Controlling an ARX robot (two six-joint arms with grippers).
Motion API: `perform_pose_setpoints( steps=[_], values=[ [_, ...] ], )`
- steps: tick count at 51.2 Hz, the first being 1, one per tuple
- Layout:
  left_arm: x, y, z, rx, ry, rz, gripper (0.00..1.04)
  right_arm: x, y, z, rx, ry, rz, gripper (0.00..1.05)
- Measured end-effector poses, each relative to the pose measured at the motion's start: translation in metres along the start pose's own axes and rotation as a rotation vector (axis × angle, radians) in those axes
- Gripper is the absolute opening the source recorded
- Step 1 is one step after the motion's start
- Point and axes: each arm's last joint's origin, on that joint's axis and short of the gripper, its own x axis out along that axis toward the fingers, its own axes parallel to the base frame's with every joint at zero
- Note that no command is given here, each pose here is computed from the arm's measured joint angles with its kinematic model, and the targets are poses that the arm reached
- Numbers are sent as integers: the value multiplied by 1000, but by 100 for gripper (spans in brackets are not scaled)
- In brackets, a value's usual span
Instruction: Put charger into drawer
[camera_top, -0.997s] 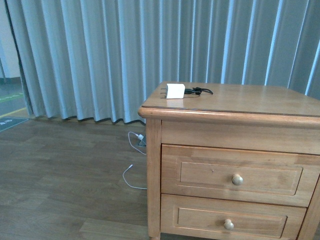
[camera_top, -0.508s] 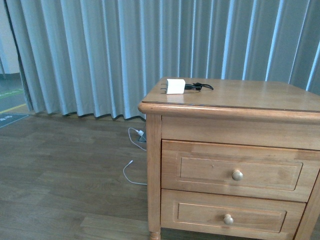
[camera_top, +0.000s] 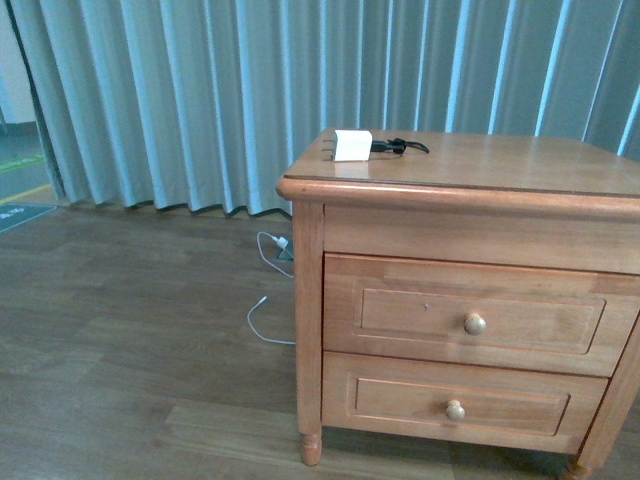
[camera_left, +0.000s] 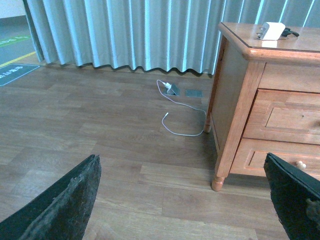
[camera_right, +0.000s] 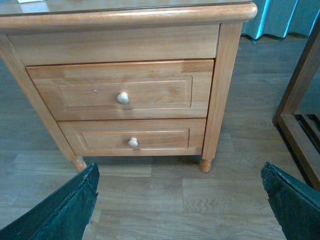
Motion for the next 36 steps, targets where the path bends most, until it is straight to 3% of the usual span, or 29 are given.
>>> perform_pose_setpoints(
  steps=[15, 36],
  values=[
    [0, 0, 0, 0, 0, 0, 99, 78, 36, 6, -43, 49, 42, 97],
    [0, 0, 0, 0, 0, 0, 99, 175, 79, -22, -98, 81, 35, 97]
  ],
)
